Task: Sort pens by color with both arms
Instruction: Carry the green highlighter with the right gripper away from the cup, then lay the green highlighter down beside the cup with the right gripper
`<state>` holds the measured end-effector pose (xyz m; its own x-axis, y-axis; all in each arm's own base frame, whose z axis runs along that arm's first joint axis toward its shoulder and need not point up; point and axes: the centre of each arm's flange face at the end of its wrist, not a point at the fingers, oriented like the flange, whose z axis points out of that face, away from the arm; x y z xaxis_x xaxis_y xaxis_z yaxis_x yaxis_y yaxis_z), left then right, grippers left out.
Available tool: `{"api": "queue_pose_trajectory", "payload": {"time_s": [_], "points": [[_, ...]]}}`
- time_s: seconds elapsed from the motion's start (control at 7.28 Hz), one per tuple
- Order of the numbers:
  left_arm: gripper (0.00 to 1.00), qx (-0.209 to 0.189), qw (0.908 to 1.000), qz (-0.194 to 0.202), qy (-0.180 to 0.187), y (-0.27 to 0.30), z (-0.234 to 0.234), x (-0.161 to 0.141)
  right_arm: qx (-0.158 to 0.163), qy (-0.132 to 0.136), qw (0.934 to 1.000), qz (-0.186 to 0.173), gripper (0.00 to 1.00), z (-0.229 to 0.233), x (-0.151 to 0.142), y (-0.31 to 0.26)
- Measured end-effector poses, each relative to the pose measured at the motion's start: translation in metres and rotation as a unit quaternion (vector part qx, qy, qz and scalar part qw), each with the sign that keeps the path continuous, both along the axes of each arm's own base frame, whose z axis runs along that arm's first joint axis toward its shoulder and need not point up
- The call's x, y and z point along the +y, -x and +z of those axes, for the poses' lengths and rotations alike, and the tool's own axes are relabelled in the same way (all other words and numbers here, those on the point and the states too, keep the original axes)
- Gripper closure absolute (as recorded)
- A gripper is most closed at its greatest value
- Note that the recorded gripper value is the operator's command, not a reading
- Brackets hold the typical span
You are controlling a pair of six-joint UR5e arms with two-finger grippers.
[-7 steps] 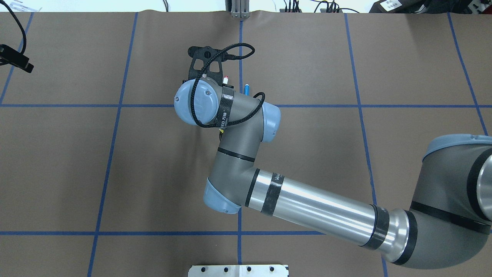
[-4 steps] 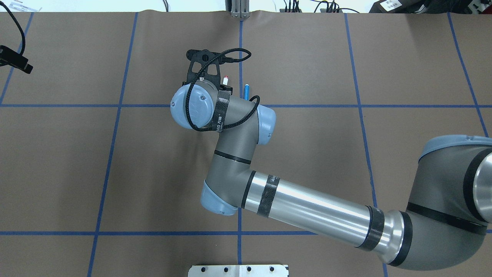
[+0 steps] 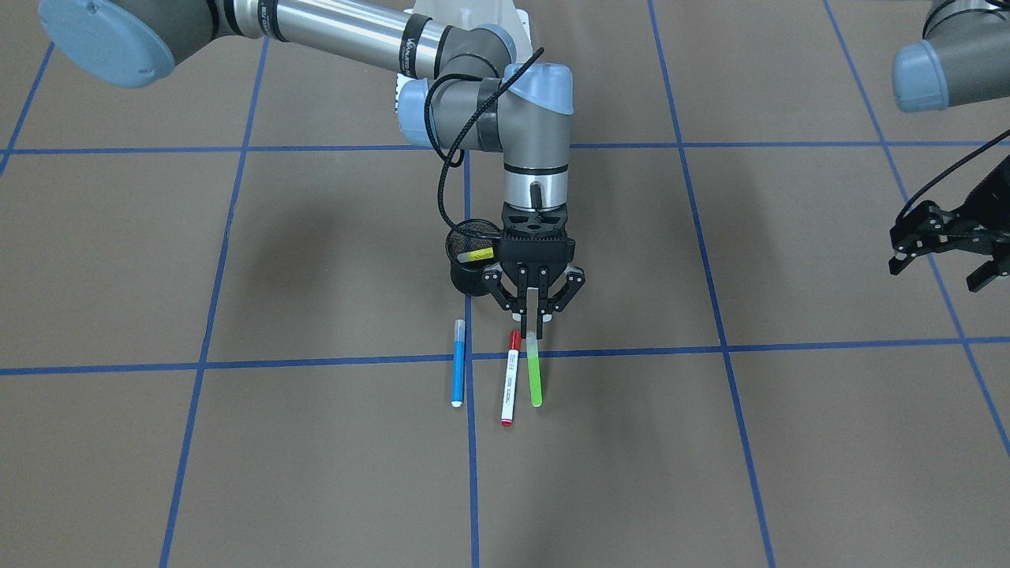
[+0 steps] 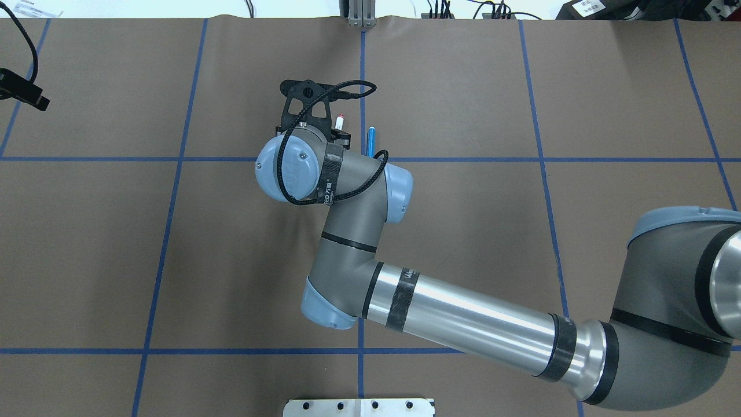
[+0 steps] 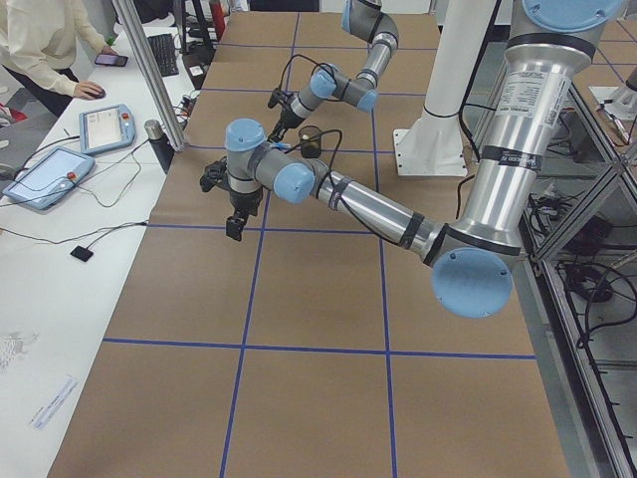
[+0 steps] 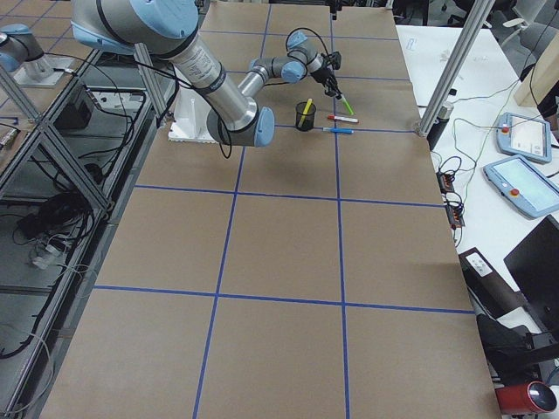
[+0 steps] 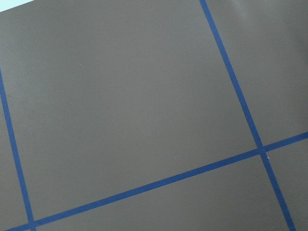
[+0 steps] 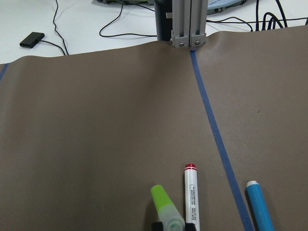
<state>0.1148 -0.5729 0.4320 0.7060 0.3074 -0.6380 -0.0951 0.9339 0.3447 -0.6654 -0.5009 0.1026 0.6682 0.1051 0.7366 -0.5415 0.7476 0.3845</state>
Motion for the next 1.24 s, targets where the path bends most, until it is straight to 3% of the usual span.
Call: {"api": "queue_pose_trajectory", "payload": {"time_s": [0.14, 0.41, 0.69, 0.82, 0.96, 1.24], "points": [[0.01, 0.000, 1.0000, 0.000, 0.000, 0.000, 0.000, 0.000, 0.002, 0.000, 1.0000, 0.001, 0.39, 0.001, 0.001, 0.001], [0.01, 0.000, 1.0000, 0.000, 0.000, 0.000, 0.000, 0.000, 0.003, 0.000, 1.0000, 0.000, 0.24, 0.003, 0.003, 0.003], [0.01, 0.002, 1.0000, -0.006, 0.006, -0.001, -0.002, -0.001, 0.006, 0.000, 1.0000, -0.001, 0.18, 0.006, 0.004, 0.004], [0.01, 0.008, 0.9995, -0.022, 0.020, -0.004, -0.007, -0.003, 0.006, 0.000, 1.0000, -0.003, 0.02, 0.007, 0.003, 0.003], [0.01, 0.024, 0.9967, -0.058, 0.052, -0.015, -0.026, -0.008, 0.004, 0.000, 0.9999, -0.011, 0.01, 0.012, 0.001, -0.003], [0.00, 0.068, 0.9831, -0.118, 0.122, -0.074, -0.088, -0.012, 0.000, -0.003, 0.9975, -0.071, 0.01, 0.063, -0.006, -0.046]]}}
